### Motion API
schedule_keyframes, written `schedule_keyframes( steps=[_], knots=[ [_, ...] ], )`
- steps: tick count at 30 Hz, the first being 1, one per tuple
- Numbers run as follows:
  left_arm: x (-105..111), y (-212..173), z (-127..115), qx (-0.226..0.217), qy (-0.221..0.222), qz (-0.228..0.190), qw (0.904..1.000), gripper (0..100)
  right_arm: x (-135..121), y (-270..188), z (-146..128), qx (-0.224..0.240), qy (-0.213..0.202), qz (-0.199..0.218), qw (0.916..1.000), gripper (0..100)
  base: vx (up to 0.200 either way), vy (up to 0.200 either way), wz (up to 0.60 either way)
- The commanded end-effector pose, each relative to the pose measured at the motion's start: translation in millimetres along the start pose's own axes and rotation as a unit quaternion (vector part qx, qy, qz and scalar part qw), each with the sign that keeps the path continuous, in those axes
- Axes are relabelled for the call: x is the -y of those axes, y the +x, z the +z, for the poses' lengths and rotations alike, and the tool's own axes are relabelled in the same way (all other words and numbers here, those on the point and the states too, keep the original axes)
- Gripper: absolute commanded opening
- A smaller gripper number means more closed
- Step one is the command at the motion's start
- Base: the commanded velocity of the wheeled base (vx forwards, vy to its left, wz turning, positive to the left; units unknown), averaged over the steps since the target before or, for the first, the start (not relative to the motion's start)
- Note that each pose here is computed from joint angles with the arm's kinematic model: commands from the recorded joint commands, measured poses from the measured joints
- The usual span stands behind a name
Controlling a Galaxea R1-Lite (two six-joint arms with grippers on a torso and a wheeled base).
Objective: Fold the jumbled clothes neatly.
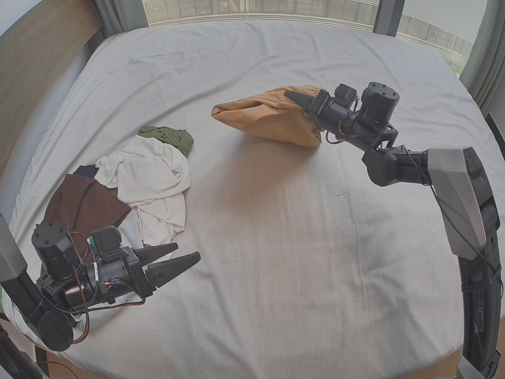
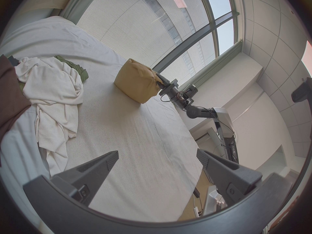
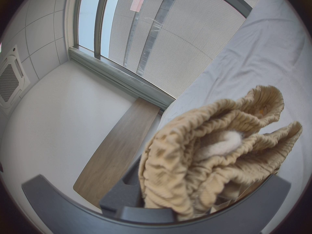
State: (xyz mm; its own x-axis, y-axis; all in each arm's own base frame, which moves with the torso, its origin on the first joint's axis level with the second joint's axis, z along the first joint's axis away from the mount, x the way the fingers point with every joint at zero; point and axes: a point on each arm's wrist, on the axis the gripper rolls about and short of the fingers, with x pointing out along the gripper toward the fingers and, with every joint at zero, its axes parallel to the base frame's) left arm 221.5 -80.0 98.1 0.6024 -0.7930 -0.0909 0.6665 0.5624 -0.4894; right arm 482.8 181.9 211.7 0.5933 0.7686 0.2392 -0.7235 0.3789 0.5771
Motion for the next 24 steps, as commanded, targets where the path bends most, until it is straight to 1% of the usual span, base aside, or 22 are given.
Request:
schedule_keyframes(
  steps=[1, 6, 9, 10, 11, 12, 14, 17, 24],
  knots=[
    [-1.5, -2.0, 0.9, 0.002, -0.001, 0.004, 1.0000, 100, 23.2, -0.5, -29.0, -0.024, 0.015, -0.020, 0.9994, 0, 0.000, 0.000, 0.00],
    [-2.8, -3.4, 1.4, 0.002, -0.001, 0.003, 1.0000, 100, 33.2, -15.2, -52.9, -0.054, 0.017, -0.046, 0.9973, 0, 0.000, 0.000, 0.00],
    [-3.9, -4.0, 2.2, 0.004, -0.001, 0.004, 1.0000, 100, 39.5, -22.6, -65.6, -0.060, 0.021, -0.052, 0.9966, 0, 0.000, 0.000, 0.00],
    [-3.9, -4.0, 2.2, 0.004, -0.001, 0.004, 1.0000, 100, 39.6, -22.9, -65.9, -0.060, 0.021, -0.052, 0.9966, 0, 0.000, 0.000, 0.00],
    [-4.1, -4.2, 2.4, 0.004, -0.001, 0.005, 1.0000, 100, 42.4, -27.5, -73.9, -0.064, 0.023, -0.055, 0.9962, 0, 0.000, 0.000, 0.00],
    [-4.1, -4.2, 2.4, 0.004, -0.001, 0.005, 1.0000, 100, 42.4, -27.5, -73.9, -0.064, 0.023, -0.055, 0.9962, 0, 0.000, 0.000, 0.00],
    [-7.6, -5.9, 3.4, 0.006, -0.003, 0.011, 0.9999, 100, 46.2, -35.0, -88.0, -0.071, 0.029, -0.058, 0.9953, 0, 0.000, 0.000, 0.00],
    [-8.6, -7.0, 3.9, 0.005, -0.003, 0.006, 1.0000, 100, 49.0, -40.6, -98.1, -0.077, 0.032, -0.062, 0.9945, 0, 0.000, 0.000, 0.00],
    [-11.7, -9.0, 5.3, 0.008, -0.004, 0.012, 0.9999, 100, 60.7, -56.7, -123.5, -0.104, 0.019, -0.081, 0.9910, 0, 0.000, 0.000, 0.00]
  ],
)
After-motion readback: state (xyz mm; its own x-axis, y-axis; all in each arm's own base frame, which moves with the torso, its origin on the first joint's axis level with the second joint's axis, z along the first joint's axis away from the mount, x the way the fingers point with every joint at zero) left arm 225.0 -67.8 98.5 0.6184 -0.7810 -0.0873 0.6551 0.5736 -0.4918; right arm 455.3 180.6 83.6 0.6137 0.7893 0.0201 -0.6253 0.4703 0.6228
